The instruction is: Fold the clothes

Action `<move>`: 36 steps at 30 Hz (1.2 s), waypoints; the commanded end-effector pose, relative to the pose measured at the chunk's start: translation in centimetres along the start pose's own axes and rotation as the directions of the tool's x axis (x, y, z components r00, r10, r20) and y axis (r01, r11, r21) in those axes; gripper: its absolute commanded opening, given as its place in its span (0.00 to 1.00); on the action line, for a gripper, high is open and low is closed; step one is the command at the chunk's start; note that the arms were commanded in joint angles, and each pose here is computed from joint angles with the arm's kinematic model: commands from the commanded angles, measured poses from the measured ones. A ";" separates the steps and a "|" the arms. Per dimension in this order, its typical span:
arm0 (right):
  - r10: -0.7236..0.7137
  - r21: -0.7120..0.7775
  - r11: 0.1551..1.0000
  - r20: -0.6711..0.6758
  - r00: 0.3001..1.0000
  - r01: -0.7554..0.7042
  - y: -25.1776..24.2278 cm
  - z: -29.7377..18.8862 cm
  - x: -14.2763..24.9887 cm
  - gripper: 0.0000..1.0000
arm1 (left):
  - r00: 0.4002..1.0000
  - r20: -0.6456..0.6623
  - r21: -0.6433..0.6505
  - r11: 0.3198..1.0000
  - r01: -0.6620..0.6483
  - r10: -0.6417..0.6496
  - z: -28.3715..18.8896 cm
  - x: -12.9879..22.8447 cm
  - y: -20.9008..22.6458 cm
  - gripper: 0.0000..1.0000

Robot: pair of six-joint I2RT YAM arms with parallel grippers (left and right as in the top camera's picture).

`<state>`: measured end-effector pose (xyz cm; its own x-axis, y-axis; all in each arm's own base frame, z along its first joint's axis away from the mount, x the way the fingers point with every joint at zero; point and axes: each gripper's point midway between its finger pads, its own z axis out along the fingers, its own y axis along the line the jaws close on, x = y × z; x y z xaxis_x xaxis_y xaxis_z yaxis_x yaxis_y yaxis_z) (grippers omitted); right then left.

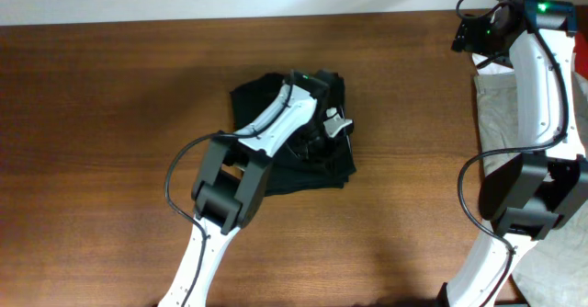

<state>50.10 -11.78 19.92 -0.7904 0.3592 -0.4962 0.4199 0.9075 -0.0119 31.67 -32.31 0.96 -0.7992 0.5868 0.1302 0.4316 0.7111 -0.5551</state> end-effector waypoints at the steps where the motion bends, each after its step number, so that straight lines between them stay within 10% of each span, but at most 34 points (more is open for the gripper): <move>1: 0.009 0.005 1.000 0.025 1.000 -0.009 0.0 -0.8 -0.6 0.99 | 1.000 -0.027 0.057 0.998 0.002 -0.001 0.9 0.3 -1.0 0.01; 8: 0.009 0.005 1.000 0.025 1.000 -0.009 0.0 -0.8 -0.6 0.99 | 0.976 0.177 -0.001 0.991 -0.130 0.129 -11.0 -0.7 -3.8 0.01; 12: 0.009 0.005 1.000 0.025 1.000 -0.009 0.0 -0.8 -0.6 0.99 | 0.954 0.300 -0.207 0.977 0.045 0.020 -17.5 -0.9 3.5 0.24; 14: 0.009 0.005 1.000 0.025 1.000 -0.009 0.0 -0.8 -0.6 0.99 | 0.935 0.354 -0.124 0.989 0.086 -0.037 -18.4 -1.2 6.0 0.08; 36: 0.009 0.005 1.000 0.025 1.000 -0.009 0.0 -0.8 -0.6 0.99 | 0.796 0.604 -0.231 0.964 0.134 0.034 -9.4 -11.7 14.2 0.01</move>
<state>50.10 -11.78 19.92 -0.7904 0.3592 -0.4962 0.4199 0.9075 -0.0119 50.94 -26.61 2.91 -0.8497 0.2599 -0.4587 0.4455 0.8193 -0.3610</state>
